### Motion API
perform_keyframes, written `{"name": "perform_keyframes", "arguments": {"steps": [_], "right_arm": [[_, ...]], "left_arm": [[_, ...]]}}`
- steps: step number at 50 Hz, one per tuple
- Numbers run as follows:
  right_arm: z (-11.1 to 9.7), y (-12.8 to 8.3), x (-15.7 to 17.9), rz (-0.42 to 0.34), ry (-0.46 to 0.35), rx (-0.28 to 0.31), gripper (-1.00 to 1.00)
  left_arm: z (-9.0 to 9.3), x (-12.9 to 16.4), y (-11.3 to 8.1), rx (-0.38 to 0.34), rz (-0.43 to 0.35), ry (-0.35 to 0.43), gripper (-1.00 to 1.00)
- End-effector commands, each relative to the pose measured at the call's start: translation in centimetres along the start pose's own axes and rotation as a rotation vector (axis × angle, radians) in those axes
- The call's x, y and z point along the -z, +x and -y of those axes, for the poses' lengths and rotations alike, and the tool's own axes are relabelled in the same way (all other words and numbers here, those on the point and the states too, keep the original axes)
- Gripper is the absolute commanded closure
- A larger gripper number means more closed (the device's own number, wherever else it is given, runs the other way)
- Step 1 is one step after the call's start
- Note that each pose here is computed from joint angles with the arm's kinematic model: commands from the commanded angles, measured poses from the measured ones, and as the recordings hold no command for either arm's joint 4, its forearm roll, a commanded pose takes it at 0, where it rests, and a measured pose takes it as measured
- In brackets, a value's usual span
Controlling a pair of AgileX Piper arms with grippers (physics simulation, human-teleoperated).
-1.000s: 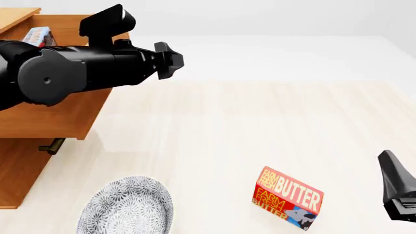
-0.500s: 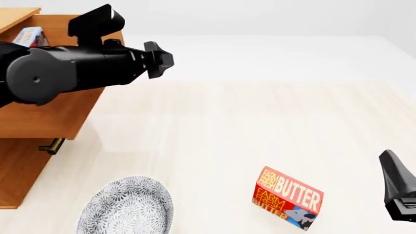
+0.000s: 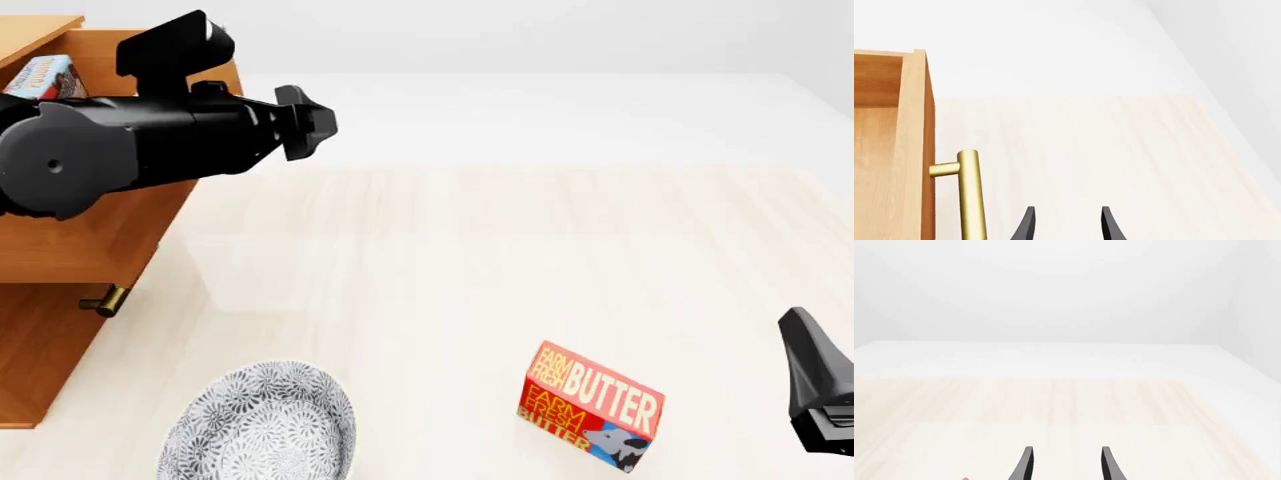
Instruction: Put the chocolate pudding in the top drawer of the cabinet and close it.
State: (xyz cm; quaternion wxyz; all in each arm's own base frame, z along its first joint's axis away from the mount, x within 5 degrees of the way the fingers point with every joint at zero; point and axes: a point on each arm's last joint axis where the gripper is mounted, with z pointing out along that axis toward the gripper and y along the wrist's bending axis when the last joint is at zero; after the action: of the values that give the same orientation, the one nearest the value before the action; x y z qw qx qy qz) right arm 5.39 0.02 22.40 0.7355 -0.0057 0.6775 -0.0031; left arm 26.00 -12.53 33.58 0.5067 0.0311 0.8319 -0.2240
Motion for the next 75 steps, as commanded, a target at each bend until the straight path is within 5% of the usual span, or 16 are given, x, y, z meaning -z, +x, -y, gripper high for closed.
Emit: {"name": "perform_keyframes", "arguments": {"steps": [1,75], "right_arm": [[0.0,0.0,0.0,0.000,0.000,0.000,-1.00],[0.0,0.0,0.0,0.000,0.000,0.000,-1.00]], "left_arm": [[-1.0,0.0,-0.1,-0.009,0.009,-0.035,-1.00],[-5.3,-1.2,0.3,-0.035,0.017,-0.157,-1.00]]}}
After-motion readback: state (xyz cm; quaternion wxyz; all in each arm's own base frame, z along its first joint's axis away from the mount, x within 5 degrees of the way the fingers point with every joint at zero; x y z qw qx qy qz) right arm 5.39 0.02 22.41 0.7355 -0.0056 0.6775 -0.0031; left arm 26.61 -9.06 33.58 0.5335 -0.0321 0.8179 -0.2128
